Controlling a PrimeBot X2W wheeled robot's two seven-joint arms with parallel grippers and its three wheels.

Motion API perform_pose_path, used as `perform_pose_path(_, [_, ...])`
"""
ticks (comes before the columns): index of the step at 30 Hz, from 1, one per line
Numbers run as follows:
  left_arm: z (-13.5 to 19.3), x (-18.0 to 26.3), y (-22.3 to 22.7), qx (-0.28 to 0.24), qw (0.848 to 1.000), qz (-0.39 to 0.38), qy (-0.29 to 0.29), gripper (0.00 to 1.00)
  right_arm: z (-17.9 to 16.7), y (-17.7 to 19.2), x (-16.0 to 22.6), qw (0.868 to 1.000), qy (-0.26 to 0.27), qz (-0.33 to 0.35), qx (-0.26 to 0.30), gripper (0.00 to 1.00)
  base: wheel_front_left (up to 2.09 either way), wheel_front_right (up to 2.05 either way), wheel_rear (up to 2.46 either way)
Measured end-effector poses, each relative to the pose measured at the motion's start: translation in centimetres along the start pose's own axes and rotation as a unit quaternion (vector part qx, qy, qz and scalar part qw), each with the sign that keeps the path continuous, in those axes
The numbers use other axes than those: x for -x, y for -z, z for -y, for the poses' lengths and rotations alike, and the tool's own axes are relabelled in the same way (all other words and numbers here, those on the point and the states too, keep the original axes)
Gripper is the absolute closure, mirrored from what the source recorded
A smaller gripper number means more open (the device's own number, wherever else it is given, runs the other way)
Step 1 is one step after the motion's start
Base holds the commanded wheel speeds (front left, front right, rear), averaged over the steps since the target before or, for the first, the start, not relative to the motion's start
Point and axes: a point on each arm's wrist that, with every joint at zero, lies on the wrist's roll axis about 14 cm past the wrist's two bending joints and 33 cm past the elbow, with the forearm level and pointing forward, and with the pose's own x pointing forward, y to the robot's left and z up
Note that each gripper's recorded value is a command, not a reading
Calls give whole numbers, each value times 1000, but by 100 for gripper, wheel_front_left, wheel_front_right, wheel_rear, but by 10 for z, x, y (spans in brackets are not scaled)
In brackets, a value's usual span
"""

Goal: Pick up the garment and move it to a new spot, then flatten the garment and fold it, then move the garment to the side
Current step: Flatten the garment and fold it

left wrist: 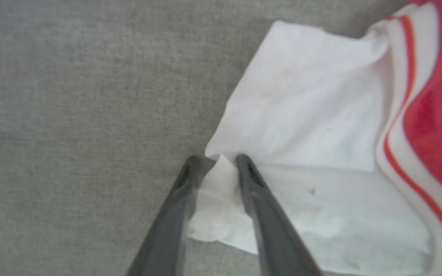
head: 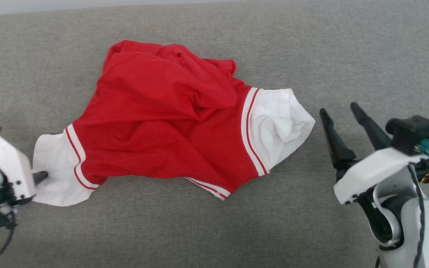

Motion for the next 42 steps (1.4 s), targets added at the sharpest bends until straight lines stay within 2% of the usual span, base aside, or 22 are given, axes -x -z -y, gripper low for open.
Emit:
perform_pose_path(6, [12,0,3,-16,1000,3,21,100,-4,30,-14,994,-21,-111,13,0,0,0,0])
perform_pose_path(11, [18,2,1,-21,999,15,34,100,-2,47,-37,978,-33,-201,35,0,0,0,0])
perform_pose_path(18, [20,1,0,-24,999,21,41,100,1,85,-53,944,-40,-320,62,0,0,0,0])
perform_pose_path(26, [17,-5,2,-9,999,24,44,100,-8,124,-52,888,-69,-445,89,0,0,0,0])
perform_pose_path(27, [17,-6,2,-8,999,25,45,100,-8,124,-52,885,-73,-451,91,76,0,0,0])
perform_pose_path(28, [17,-6,3,-6,999,25,45,100,-8,125,-51,881,-78,-456,95,100,0,0,0])
perform_pose_path(33, [18,0,-2,-11,998,31,50,100,-20,116,-49,886,-106,-446,63,100,0,0,0])
perform_pose_path(37, [27,16,-13,-43,997,35,62,100,-28,92,-46,896,-130,-422,49,100,0,0,0])
perform_pose_path(42, [43,58,-60,-77,990,93,76,100,-42,35,-51,921,-158,-354,39,100,0,0,0])
